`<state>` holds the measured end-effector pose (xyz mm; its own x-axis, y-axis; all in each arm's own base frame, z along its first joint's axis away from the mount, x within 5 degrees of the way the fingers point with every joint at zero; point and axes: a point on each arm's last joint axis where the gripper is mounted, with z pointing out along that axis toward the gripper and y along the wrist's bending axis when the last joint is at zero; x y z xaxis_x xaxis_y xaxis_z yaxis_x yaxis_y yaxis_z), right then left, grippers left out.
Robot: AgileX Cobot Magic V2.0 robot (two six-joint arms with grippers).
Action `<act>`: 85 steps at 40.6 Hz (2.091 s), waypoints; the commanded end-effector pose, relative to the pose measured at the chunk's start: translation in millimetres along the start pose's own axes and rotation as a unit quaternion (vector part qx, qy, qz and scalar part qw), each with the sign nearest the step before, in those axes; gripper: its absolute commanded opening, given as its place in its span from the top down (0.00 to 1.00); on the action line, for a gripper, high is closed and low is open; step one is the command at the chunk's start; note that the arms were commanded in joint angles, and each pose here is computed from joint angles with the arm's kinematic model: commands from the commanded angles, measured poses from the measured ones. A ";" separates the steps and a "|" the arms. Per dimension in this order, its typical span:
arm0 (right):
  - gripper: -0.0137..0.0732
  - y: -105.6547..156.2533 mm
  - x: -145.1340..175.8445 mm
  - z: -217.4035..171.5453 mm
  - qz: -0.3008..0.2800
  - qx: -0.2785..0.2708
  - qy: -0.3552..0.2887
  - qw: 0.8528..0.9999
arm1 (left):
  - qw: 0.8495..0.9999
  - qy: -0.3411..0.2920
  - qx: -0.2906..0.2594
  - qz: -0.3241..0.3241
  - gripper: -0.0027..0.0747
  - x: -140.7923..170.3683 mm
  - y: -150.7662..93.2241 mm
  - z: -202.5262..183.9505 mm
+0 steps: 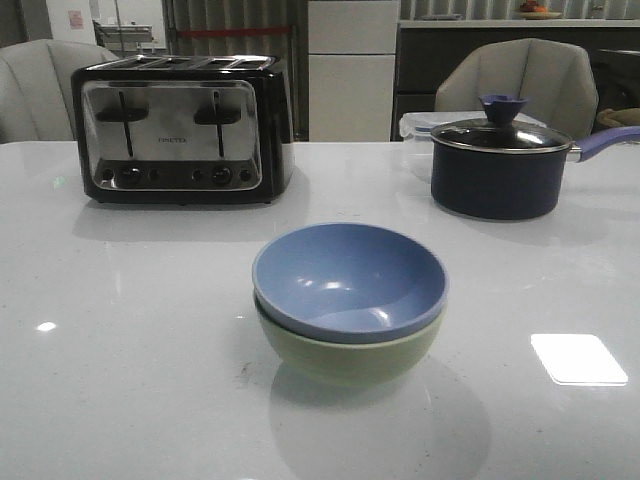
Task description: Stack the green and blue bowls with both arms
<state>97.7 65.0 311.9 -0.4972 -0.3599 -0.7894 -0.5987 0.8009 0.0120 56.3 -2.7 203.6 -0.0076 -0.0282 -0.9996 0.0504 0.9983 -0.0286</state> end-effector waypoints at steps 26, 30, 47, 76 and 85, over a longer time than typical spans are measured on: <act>0.78 -0.8 -11.7 -5.4 -0.005 0.006 -0.044 0.999 | 0.998 -0.055 0.000 -0.005 0.85 -8.3 -0.2 -2.1; 0.78 -0.8 -11.7 -5.4 -0.005 0.006 -0.044 0.999 | 0.998 -0.055 0.000 -0.005 0.85 -8.3 -0.2 -2.1; 0.78 -7.9 0.8 -15.3 0.012 0.047 -0.074 0.996 | 0.998 -0.055 0.000 -0.005 0.85 -8.3 -0.2 -2.1; 0.78 -24.8 110.9 -9.4 0.070 0.311 -0.334 0.887 | 0.998 -0.055 0.000 -0.005 0.85 -8.3 -0.2 -2.1; 0.78 -28.6 128.2 6.0 0.070 0.321 -0.344 0.879 | 0.998 -0.055 0.000 -0.005 0.85 -8.3 -0.2 -2.1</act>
<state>56.5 1.3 195.2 -0.0458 -0.0337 -0.9984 -0.0096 0.9994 -0.0333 56.3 -1.9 203.8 -0.0054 -0.0267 -0.9996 0.0354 0.9990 -0.0269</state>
